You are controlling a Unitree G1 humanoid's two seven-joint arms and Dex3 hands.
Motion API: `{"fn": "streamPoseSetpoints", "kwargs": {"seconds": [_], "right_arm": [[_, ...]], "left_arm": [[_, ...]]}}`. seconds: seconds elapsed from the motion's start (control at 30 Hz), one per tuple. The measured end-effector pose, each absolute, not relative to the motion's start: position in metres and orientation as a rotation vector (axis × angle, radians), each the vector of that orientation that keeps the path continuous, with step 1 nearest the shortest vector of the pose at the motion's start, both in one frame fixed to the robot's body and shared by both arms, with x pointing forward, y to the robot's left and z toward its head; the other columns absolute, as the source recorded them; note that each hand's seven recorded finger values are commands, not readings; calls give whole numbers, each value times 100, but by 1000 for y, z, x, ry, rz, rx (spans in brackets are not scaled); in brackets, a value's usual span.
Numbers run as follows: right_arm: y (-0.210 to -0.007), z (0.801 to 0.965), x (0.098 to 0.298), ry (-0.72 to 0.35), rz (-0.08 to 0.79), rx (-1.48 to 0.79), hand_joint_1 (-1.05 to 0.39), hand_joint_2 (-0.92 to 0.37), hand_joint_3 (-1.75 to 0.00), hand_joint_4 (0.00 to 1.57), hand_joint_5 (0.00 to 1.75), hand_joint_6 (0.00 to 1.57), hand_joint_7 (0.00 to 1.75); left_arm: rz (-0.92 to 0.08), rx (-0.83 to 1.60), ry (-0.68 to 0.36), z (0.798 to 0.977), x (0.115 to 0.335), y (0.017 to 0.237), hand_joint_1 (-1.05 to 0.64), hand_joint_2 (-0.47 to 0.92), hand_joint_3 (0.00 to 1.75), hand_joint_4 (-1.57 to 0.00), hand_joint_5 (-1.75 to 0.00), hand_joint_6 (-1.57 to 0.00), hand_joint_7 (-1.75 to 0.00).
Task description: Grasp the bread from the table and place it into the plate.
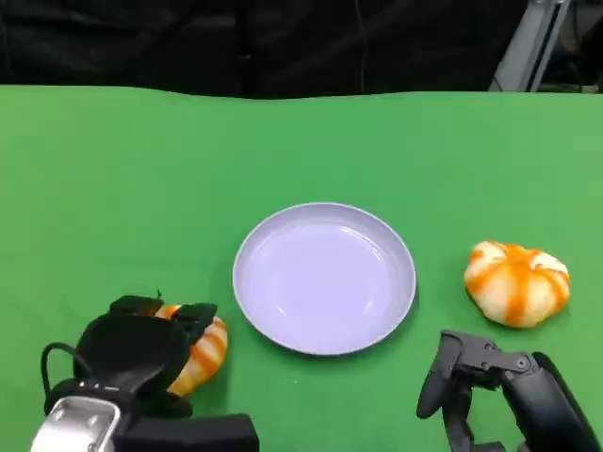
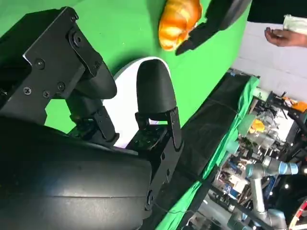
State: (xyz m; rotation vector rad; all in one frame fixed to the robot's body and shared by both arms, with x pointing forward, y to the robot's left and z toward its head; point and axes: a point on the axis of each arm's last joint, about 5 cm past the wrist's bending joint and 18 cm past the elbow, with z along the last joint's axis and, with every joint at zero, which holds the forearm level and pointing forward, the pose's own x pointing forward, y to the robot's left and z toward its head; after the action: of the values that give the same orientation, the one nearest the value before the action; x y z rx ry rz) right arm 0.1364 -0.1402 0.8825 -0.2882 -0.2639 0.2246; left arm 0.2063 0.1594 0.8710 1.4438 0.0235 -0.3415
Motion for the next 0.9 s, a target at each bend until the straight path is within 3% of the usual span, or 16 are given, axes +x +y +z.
{"fn": "streamPoseSetpoints", "kwargs": {"seconds": [0.1,0.13,0.17,0.27,0.3,0.37,0.47,0.57,0.67,0.9], "right_arm": [[-141,882,136,-263,225,-290,11,-24,-160,87,175,78,149],[-141,882,136,-263,226,-291,11,-24,-160,87,175,78,149],[-141,882,136,-263,226,-292,10,-25,-160,87,175,78,148],[-141,882,136,-262,226,-292,10,-25,-159,87,175,78,147],[-141,882,136,-262,225,-292,10,-25,-159,87,175,78,147],[-141,882,136,-262,225,-292,9,-25,-159,86,175,78,147],[-142,882,136,-261,225,-293,10,-25,-158,86,175,79,146],[-142,882,136,-261,225,-294,11,-25,-158,87,175,79,146],[-142,882,136,-262,224,-295,12,-26,-158,87,175,79,145],[-142,882,136,-262,224,-296,11,-26,-157,86,175,79,145]], "left_arm": [[-343,1377,29,865,211,161,-24,92,0,-69,-23,-61,-7],[-334,1348,19,864,212,162,-22,92,6,-73,-42,-69,-6],[-328,1327,14,864,212,162,-18,92,16,-77,-93,-93,-9],[-285,1253,-34,861,211,166,-14,92,32,-75,-151,-120,-19],[-265,1231,-60,861,210,168,-14,92,34,-74,-158,-120,-28],[-236,1201,-110,860,209,170,-13,88,41,-73,-166,-107,-61],[-204,1183,-178,861,206,174,-11,79,44,-75,-172,-102,-81],[-142,1158,-276,864,203,173,-9,58,81,-79,-174,-92,-107],[-90,1138,-361,868,202,171,-10,50,105,-84,-165,-92,-108],[-22,1128,-495,879,203,172,-10,39,121,-88,-167,-90,-123]]}}
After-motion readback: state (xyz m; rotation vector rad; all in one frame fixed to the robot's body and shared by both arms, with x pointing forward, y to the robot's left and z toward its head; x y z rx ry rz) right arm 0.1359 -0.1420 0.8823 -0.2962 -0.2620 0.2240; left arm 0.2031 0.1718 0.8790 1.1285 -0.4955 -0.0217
